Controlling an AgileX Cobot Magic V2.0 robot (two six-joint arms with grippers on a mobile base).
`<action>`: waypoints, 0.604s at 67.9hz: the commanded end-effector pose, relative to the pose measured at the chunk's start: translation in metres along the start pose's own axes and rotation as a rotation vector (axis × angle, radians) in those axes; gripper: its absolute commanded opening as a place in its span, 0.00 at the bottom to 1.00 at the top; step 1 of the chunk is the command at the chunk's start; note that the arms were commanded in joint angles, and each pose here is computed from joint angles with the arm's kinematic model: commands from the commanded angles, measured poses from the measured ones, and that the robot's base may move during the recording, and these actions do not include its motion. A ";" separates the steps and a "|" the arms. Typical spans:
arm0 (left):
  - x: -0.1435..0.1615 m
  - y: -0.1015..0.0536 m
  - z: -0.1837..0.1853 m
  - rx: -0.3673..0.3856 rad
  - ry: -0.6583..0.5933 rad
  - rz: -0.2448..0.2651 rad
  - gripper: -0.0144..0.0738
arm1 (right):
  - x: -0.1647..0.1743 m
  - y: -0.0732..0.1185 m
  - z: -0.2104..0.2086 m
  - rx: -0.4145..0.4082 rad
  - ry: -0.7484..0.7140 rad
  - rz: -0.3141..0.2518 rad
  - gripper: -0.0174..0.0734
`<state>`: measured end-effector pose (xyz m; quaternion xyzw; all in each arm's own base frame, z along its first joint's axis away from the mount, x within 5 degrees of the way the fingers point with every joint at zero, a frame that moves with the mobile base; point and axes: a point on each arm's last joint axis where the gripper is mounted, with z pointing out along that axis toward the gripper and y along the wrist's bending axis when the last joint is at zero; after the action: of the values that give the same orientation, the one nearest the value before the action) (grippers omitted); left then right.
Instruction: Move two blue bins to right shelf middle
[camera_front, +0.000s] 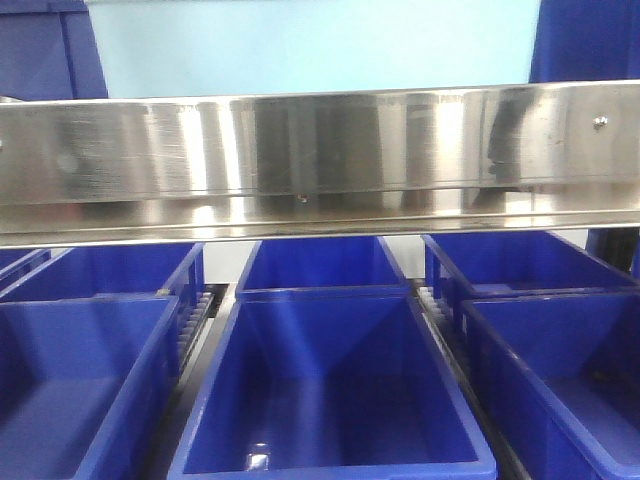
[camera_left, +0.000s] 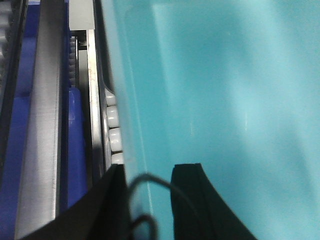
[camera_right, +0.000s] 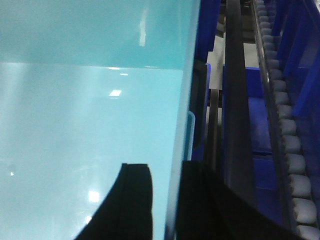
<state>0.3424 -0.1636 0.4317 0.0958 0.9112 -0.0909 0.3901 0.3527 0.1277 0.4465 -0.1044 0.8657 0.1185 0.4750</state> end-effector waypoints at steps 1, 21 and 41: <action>-0.003 -0.007 -0.008 0.041 -0.033 0.001 0.34 | -0.004 0.005 -0.004 -0.027 -0.030 0.003 0.31; -0.004 -0.002 -0.019 0.002 -0.045 0.020 0.81 | -0.005 0.005 -0.017 -0.026 -0.018 0.002 0.82; 0.003 0.012 -0.051 -0.111 -0.004 0.049 0.85 | 0.006 0.005 -0.046 -0.015 0.108 -0.002 0.82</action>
<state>0.3159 -0.1456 0.4602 0.0978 0.9061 -0.0515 0.4083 0.3191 0.1211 0.4659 -0.1102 0.8784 0.1287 0.4469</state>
